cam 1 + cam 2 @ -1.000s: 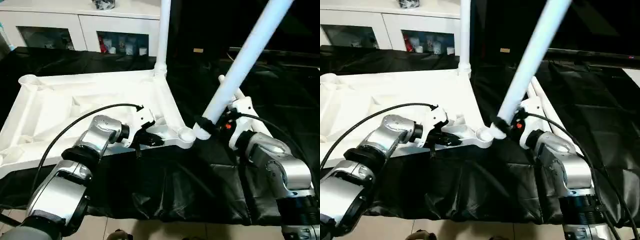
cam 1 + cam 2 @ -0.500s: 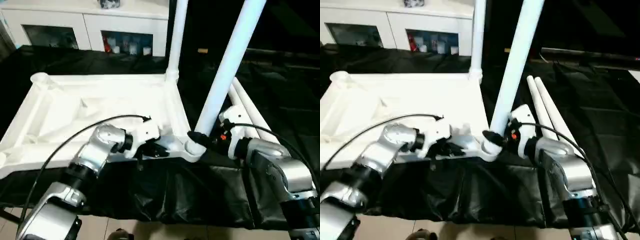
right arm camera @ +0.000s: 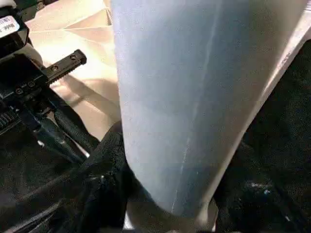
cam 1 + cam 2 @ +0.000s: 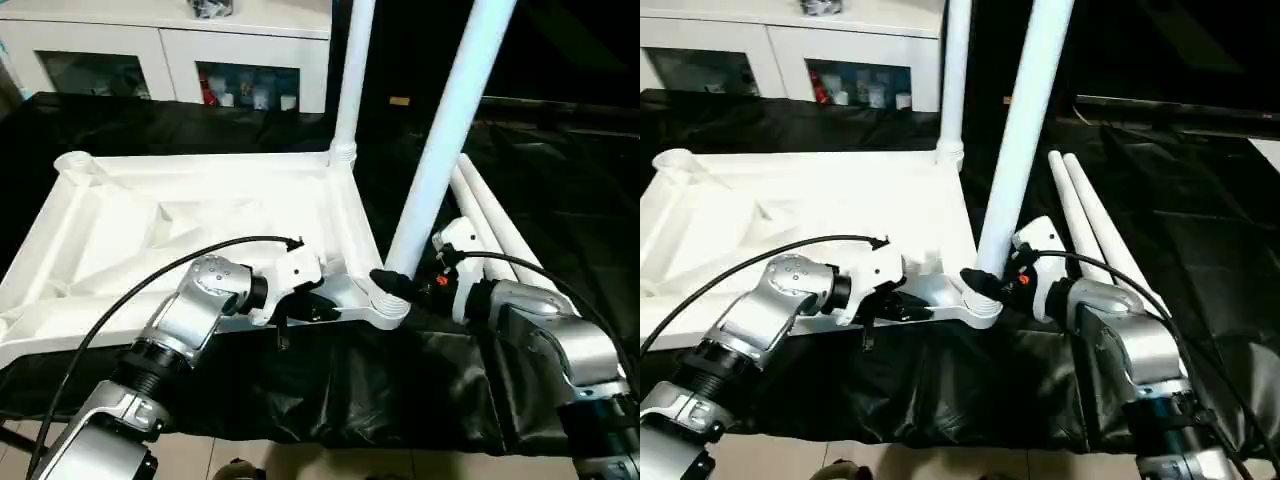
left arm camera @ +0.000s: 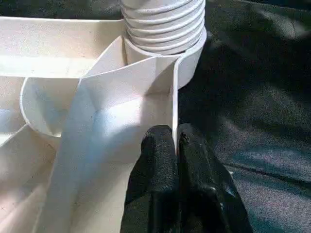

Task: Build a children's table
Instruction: Insert table leg to table base

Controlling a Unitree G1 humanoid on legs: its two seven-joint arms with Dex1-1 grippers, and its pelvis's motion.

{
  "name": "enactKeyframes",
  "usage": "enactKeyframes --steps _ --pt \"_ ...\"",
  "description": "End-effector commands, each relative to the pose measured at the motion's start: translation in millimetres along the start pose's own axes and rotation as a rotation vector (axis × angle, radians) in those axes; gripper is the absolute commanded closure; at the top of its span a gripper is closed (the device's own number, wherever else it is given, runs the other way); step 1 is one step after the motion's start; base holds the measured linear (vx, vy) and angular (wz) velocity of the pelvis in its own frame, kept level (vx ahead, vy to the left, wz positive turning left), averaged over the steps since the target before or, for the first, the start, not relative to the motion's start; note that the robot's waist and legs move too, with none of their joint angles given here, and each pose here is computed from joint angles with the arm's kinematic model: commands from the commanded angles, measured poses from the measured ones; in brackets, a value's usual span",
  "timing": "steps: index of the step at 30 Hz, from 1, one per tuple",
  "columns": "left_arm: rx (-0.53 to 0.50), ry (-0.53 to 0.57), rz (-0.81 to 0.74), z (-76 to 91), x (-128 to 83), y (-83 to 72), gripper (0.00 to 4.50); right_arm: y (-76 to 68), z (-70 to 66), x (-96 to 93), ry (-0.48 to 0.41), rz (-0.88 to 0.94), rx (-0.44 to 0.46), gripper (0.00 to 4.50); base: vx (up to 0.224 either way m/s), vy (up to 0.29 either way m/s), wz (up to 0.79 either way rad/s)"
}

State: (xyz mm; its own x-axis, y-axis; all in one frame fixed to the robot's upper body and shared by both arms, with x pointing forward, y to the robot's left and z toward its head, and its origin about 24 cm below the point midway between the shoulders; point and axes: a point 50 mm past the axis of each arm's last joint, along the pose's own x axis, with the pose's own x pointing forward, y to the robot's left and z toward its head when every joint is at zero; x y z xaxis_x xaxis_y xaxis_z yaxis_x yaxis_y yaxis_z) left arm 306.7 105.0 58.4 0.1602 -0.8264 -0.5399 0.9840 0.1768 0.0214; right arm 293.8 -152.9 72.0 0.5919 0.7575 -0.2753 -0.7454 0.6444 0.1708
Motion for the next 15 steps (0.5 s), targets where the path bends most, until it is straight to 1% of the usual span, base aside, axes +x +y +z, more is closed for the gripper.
enactKeyframes --steps 1,3,4,7,8,9,15 --pt "-0.001 -0.048 -0.026 8.6 5 -4.3 4.5 -5.9 -5.7 -2.0 0.012 -0.039 0.016 2.59 0.0 0.0 0.0" --pt "-0.01 -0.055 -0.019 10.0 5 -3.9 4.5 -6.3 -7.2 -3.6 -0.012 -0.042 0.035 2.59 0.0 0.0 0.0" --pt "-0.023 -0.064 -0.008 11.2 4 -3.1 4.5 -6.3 -11.2 -5.8 -0.03 -0.044 0.058 2.59 0.0 0.0 0.0" --pt "-0.034 -0.07 0.004 12.4 3 -2.0 4.5 -7.1 -19.4 -9.4 -0.037 -0.055 0.068 2.59 0.0 0.0 0.0" --pt "-0.035 -0.07 0.004 12.4 3 -2.0 4.5 -7.1 -19.8 -9.7 -0.037 -0.056 0.068 2.59 0.0 0.0 0.0" --pt "-0.038 -0.073 0.016 13.5 3 -0.2 4.5 -8.4 -25.1 -13.2 -0.053 -0.073 0.082 2.59 0.0 0.0 0.0" --pt "-0.045 -0.076 0.039 14.5 2 2.9 4.5 -7.2 -32.0 -17.0 -0.083 -0.086 0.105 2.59 0.0 0.0 0.0"
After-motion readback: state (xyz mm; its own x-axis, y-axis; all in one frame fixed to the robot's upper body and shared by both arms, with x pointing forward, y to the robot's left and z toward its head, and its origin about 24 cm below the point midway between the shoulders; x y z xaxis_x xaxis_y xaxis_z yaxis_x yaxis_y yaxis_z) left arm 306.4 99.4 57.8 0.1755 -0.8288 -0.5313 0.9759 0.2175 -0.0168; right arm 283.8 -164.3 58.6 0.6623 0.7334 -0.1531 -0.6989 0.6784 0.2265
